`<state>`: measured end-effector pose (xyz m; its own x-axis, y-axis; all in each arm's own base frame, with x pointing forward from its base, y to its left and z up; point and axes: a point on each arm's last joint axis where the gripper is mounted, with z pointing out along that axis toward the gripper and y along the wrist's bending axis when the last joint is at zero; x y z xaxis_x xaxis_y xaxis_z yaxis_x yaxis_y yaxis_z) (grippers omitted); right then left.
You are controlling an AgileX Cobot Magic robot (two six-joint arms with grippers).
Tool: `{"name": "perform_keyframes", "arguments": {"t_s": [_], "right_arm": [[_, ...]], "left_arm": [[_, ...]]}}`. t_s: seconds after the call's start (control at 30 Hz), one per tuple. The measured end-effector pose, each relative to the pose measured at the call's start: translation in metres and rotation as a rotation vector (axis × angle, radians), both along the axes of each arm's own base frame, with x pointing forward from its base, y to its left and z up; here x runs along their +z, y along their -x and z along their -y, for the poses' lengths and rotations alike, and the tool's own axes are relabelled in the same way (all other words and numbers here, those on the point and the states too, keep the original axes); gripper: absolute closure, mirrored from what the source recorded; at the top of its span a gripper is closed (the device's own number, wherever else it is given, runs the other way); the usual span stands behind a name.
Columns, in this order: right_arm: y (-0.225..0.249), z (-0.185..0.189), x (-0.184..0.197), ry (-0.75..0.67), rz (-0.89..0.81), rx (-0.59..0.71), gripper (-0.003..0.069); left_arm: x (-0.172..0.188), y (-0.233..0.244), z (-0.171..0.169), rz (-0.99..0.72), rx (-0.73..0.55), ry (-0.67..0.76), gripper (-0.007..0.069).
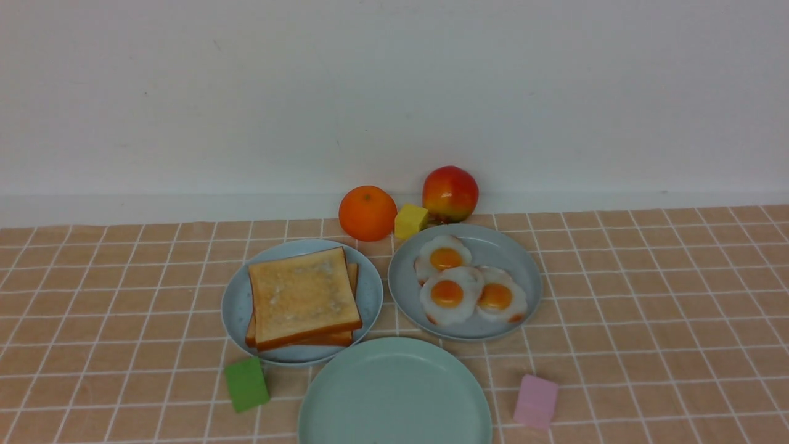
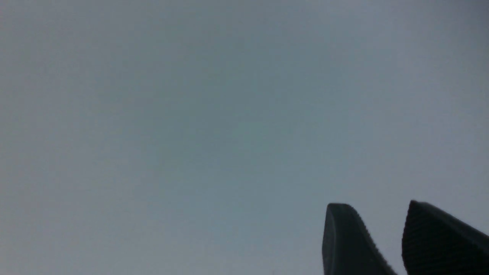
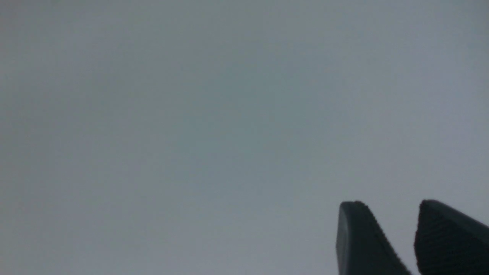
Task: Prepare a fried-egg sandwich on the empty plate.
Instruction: Use the left arm to grab a slice of bread
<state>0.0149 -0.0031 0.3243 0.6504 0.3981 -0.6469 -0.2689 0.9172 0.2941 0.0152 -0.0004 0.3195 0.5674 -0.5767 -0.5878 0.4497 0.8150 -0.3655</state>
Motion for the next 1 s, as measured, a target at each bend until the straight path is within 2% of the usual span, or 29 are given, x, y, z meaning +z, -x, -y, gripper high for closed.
{"name": "perform_keyframes", "arguments": {"t_s": [0.1,0.13,0.23,0.33,0.37,0.4,0.5,0.6,0.7,0.8,0.9,1.0], "right_arm": [[0.013,0.0,0.061,-0.002,0.027,0.014,0.0419],[0.011,-0.001,0.06,-0.002,0.009,0.015,0.0419],[0.001,-0.002,0.12,0.009,-0.105,0.032,0.0419],[-0.025,-0.005,0.137,0.028,-0.321,0.045,0.0419],[-0.027,-0.005,0.138,0.029,-0.323,0.044,0.0419],[-0.047,-0.006,0.136,0.05,-0.468,0.04,0.0419],[-0.082,-0.007,0.116,0.097,-0.73,0.016,0.0419],[-0.106,-0.006,0.093,0.132,-0.964,-0.003,0.0419],[-0.127,-0.007,0.071,0.124,-1.18,0.02,0.0419],[-0.143,-0.014,0.052,0.084,-1.342,0.108,0.0419],[-0.155,-0.023,0.038,0.104,-1.459,0.214,0.0419],[-0.169,-0.041,0.02,0.214,-1.572,0.447,0.0419]], "left_arm": [[0.058,0.009,0.0,-0.004,-0.004,-0.002,0.0387],[0.062,0.006,0.0,-0.017,-0.005,-0.003,0.0387],[0.116,-0.014,0.002,-0.217,-0.029,-0.002,0.0387],[0.125,-0.046,0.006,-0.474,-0.039,-0.014,0.0387],[0.125,-0.051,0.006,-0.498,-0.039,-0.016,0.0387],[0.117,-0.075,0.009,-0.672,-0.036,-0.033,0.0387],[0.09,-0.114,0.012,-0.963,-0.01,-0.083,0.0387],[0.064,-0.143,0.013,-1.184,0.015,-0.127,0.0387],[0.036,-0.169,0.018,-1.395,-0.011,-0.117,0.0387],[0.011,-0.192,0.025,-1.549,-0.074,-0.078,0.0387],[-0.011,-0.212,0.033,-1.645,-0.141,-0.078,0.0387],[-0.04,-0.247,0.046,-1.755,-0.27,-0.129,0.0387]]}}
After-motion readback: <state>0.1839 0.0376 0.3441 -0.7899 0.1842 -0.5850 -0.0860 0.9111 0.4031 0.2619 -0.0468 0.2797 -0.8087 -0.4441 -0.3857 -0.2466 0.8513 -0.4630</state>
